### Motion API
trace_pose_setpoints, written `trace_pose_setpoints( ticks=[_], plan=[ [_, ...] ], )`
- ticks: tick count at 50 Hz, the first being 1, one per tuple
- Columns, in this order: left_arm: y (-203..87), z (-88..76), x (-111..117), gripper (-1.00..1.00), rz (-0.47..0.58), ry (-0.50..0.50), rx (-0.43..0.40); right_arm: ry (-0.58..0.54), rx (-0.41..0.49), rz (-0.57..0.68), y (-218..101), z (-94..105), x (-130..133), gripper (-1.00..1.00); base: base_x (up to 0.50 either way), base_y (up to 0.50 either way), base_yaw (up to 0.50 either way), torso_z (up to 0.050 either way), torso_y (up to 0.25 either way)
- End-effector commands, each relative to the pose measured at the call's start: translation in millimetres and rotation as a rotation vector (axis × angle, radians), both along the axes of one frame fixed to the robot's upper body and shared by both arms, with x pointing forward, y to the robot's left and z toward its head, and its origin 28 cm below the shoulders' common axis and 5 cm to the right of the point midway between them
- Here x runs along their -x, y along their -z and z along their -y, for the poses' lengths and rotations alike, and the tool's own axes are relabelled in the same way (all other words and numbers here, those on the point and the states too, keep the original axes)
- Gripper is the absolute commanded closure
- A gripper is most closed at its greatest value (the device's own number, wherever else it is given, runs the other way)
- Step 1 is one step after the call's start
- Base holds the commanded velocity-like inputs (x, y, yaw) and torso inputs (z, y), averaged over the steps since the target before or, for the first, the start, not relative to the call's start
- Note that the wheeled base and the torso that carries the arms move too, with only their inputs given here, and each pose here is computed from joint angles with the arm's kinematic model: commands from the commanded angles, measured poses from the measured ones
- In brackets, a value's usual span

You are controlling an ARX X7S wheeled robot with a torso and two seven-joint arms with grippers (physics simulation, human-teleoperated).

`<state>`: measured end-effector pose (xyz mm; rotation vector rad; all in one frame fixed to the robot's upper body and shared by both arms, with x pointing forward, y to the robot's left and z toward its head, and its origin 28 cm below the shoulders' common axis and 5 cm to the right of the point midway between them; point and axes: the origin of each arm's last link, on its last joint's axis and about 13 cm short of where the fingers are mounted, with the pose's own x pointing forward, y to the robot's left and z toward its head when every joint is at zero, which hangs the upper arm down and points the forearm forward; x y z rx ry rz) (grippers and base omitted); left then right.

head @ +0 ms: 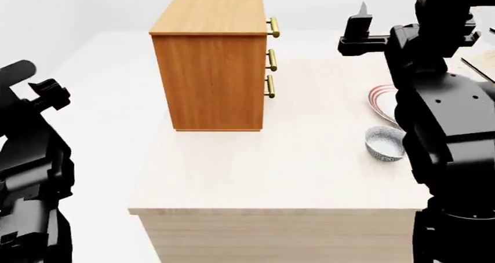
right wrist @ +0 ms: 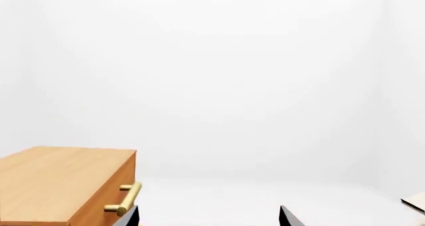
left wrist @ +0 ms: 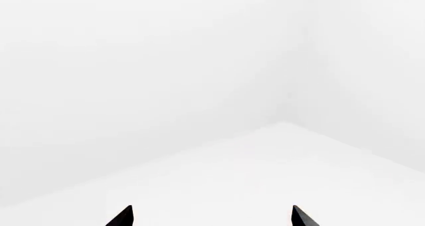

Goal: Open the top drawer of the cabinet and put the bowl in it.

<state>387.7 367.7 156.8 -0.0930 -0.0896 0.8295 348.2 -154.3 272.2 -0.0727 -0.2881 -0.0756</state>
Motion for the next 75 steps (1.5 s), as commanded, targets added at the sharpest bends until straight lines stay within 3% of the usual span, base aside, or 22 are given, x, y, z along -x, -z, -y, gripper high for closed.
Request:
trace_pose_setpoints(
  ticks=[1, 17, 31, 75],
  plan=[
    [-19.2, -1.8, -11.0, -1.0, -0.069, 0.013, 0.027, -0.011, -0.062, -0.08, -35.0, 7.4, -19.4, -1.0, 0.0, 0.0, 0.0, 0.0, 0.0],
    [-19.2, -11.0, -7.1, -1.0, -0.074, -0.023, 0.032, 0.004, -0.085, -0.171, -30.6, 12.6, -17.1, -1.0, 0.01, 0.0, 0.0, 0.0, 0.0],
    [-17.9, -9.5, -7.3, -1.0, -0.085, -0.017, 0.036, 0.024, -0.127, -0.206, -30.4, 19.2, -18.8, -1.0, 0.5, 0.0, 0.0, 0.0, 0.0],
    [-22.2, -16.0, -5.5, -1.0, -0.068, -0.039, 0.052, 0.022, -0.136, -0.231, -31.7, 21.1, -16.5, -1.0, 0.5, 0.0, 0.0, 0.0, 0.0]
  ],
)
